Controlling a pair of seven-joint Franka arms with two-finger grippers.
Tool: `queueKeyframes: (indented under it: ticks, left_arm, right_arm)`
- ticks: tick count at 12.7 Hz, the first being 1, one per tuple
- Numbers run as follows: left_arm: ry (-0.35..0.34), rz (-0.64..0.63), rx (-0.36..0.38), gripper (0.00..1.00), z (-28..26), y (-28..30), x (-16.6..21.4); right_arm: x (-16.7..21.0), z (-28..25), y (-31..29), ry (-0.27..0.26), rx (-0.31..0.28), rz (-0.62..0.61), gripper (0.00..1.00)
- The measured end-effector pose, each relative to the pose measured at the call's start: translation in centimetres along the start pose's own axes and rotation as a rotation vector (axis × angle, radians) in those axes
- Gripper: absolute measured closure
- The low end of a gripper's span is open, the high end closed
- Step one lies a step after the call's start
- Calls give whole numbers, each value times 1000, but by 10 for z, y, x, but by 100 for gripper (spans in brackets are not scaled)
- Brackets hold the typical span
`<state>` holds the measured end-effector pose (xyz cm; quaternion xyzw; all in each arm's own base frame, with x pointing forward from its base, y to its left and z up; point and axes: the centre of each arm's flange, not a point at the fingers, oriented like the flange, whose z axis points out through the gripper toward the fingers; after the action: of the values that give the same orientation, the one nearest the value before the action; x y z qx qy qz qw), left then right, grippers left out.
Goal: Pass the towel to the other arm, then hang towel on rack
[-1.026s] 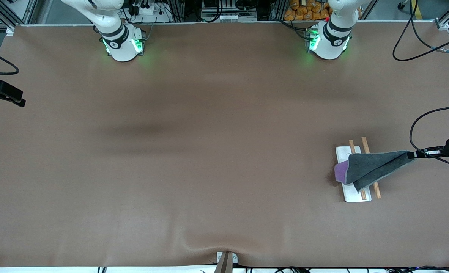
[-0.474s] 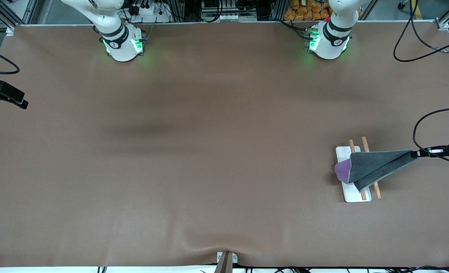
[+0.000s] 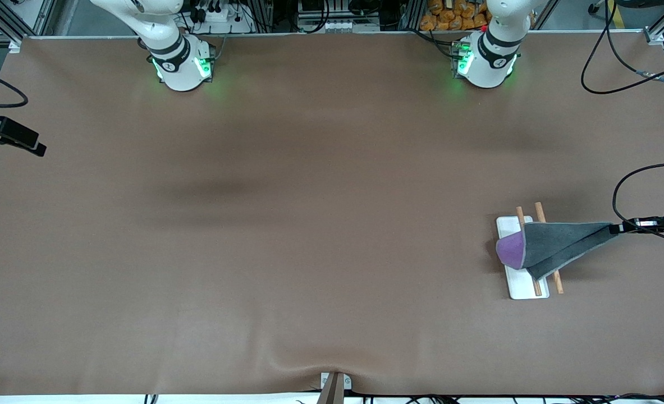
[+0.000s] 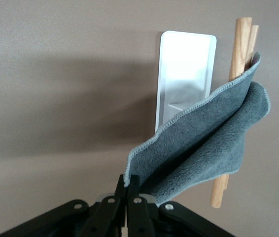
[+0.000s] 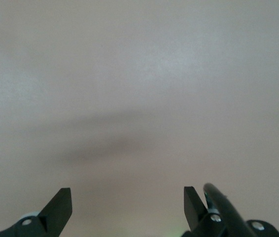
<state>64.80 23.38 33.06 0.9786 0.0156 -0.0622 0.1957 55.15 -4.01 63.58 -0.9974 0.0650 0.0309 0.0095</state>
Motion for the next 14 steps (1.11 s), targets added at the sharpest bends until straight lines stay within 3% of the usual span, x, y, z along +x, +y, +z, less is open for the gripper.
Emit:
queueKeyframes:
  ticks: [8,11,14]
  left_arm:
    - [37,11,14,2,-19,9,3]
    - [85,-6,41,0,-55,47,2]
    - [82,-75,156,0,-93,133,-7]
  right_arm:
    - [-10,-5,3,-29,-12,-10,0]
    - [-10,-5,4,-28,-15,-9,0]
    - [-9,-5,5,-21,-31,-22,0]
